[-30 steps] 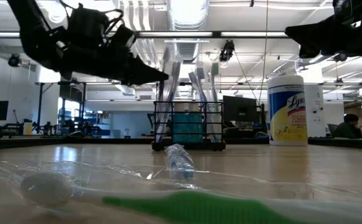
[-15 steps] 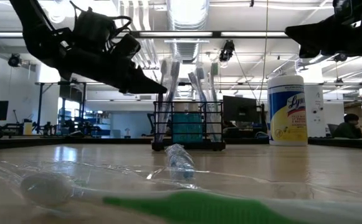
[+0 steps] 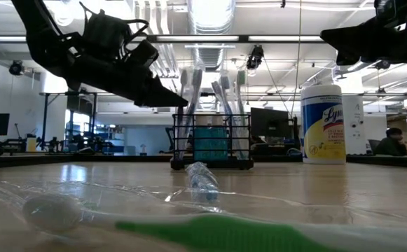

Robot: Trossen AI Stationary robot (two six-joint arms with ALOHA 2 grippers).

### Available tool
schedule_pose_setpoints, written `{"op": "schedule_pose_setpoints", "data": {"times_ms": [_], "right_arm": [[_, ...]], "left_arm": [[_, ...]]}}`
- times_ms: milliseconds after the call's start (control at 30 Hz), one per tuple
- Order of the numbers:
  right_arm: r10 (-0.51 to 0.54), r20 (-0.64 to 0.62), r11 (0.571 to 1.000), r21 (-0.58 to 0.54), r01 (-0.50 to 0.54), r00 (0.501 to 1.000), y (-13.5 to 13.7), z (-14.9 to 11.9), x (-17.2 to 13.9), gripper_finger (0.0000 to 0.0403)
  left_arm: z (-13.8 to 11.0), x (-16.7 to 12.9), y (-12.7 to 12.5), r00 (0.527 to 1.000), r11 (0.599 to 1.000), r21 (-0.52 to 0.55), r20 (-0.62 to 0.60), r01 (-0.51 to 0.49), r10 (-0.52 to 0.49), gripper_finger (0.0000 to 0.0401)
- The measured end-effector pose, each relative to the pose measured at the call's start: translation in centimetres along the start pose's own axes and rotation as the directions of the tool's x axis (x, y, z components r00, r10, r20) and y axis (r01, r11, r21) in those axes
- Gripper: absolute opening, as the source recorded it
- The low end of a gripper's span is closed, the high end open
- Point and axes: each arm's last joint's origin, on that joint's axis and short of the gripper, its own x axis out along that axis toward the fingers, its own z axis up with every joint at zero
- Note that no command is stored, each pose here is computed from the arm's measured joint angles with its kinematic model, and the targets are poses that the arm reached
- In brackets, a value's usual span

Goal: Pick & Place toothbrushing station
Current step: Put the violet toothbrush into the mesh organizer, then put the blue toothbrush into the mesh organizer

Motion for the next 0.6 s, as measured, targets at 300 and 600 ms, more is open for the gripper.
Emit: {"op": "schedule_pose_setpoints", "data": {"times_ms": [300, 600], "right_arm": [[0.0, 0.0, 1.0, 0.0, 0.0, 1.0, 0.0, 0.0, 0.0, 0.0008], [0.0, -0.001, 1.0, 0.0, 0.0, 1.0, 0.0, -0.01, 0.0, 0.0008]], "left_arm": [[0.1, -0.15, 0.17, 0.999, 0.999, -0.033, -0.015, -0.034, 0.034, 0.011], [0.68, -0.18, 0.18, 1.0, 0.998, 0.048, 0.012, -0.029, 0.028, 0.0214]]}}
